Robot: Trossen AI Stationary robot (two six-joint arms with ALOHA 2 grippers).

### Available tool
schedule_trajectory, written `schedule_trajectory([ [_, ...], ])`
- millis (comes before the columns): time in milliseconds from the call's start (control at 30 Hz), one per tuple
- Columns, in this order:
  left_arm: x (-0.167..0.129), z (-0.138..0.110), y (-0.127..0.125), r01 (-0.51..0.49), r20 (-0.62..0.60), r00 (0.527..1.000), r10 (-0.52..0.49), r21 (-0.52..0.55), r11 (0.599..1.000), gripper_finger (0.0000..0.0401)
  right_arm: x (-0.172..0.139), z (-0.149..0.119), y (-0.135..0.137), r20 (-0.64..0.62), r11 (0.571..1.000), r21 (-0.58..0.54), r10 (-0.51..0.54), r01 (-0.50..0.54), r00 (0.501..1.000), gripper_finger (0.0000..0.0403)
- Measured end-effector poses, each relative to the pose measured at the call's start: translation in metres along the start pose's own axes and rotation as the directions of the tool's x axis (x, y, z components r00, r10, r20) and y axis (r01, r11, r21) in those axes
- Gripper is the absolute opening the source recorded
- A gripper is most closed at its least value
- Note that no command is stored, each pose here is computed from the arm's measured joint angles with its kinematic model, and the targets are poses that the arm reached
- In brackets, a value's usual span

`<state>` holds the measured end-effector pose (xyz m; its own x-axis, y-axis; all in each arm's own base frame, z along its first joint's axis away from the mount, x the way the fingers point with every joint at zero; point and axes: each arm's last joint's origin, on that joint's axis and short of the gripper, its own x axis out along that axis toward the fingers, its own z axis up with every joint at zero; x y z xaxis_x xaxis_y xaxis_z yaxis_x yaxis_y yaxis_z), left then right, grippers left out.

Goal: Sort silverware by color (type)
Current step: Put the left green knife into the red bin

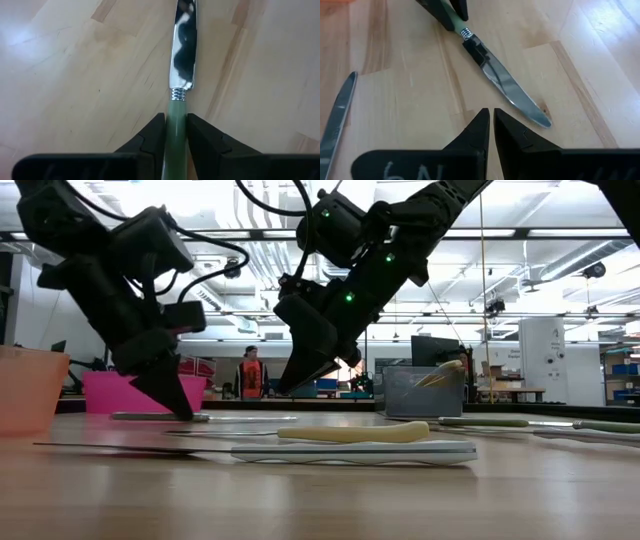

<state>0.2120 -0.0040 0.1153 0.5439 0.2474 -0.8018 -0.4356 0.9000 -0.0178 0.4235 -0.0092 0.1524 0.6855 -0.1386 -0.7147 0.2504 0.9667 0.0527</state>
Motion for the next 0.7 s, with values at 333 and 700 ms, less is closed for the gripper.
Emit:
schedule_trajectory([
  [333,0.0001,-0.0004,0.0002,-0.001,-0.001,1.000,0.001,-0.003,1.000,0.0111,0.0000,-0.0003,-0.0001,-0.003,1.000,0.000,0.000,0.000,1.000,0.0018],
  [700,0.0010,-0.0003,0.0004,-0.019,0.008,1.000,0.019,-0.001,1.000,0.0130,0.0000,-0.0002,-0.0001,-0.003,1.000,0.000,-0.001,0.001,1.000,0.0018],
])
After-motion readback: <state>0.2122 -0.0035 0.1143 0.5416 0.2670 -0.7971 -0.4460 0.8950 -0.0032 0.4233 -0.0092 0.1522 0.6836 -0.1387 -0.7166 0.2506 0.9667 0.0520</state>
